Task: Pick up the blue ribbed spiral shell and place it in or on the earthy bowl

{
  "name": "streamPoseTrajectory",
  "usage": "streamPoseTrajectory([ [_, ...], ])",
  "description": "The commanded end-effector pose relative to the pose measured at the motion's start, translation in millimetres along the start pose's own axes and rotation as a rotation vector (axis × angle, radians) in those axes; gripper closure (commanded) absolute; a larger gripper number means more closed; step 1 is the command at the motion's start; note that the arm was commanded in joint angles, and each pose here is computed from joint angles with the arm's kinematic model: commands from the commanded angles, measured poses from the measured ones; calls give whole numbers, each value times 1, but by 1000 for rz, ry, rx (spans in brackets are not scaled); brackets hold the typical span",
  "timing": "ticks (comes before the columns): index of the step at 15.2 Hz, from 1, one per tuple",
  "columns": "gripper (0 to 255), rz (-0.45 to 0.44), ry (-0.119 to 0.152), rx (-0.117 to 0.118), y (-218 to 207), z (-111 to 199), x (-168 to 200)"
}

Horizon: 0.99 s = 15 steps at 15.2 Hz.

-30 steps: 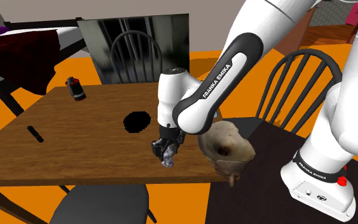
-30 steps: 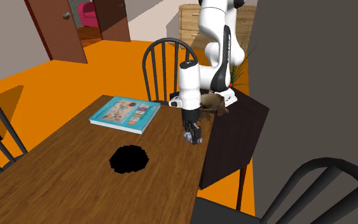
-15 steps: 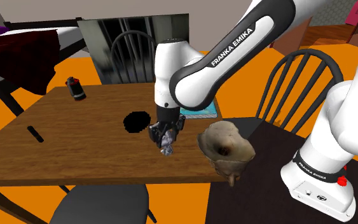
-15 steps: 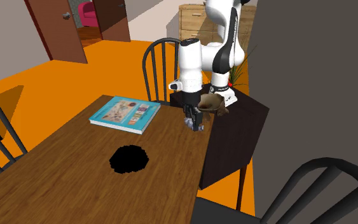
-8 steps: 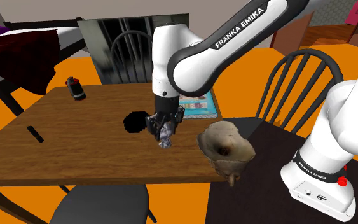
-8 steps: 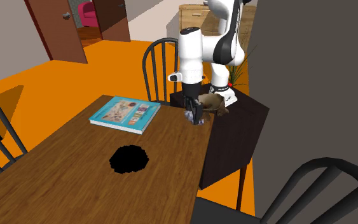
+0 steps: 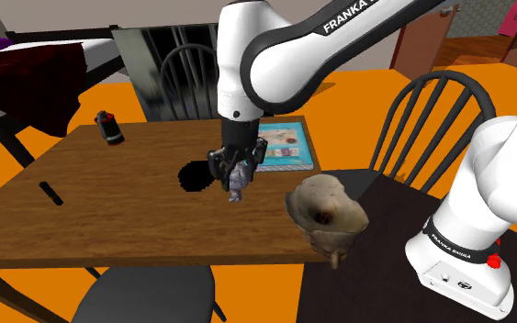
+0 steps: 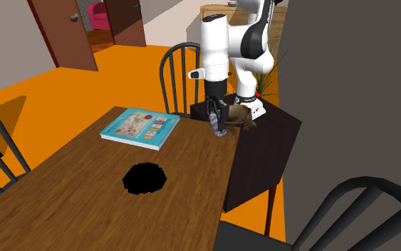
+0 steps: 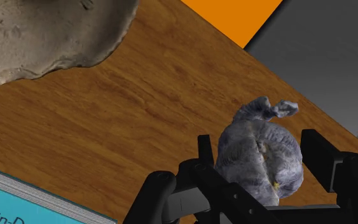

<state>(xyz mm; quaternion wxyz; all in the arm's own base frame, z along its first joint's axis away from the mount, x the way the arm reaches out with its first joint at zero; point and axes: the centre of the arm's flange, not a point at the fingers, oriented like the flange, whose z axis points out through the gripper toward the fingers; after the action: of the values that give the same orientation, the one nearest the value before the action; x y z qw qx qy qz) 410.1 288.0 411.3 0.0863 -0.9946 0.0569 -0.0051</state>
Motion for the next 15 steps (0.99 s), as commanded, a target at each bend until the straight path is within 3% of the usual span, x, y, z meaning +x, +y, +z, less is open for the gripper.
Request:
streamPoseTrajectory([
  [1, 255, 0, 0, 0, -3, -10, 2],
  [6, 255, 0, 0, 0, -7, -36, 2],
  [15, 255, 0, 0, 0, 74, -48, -84],
])
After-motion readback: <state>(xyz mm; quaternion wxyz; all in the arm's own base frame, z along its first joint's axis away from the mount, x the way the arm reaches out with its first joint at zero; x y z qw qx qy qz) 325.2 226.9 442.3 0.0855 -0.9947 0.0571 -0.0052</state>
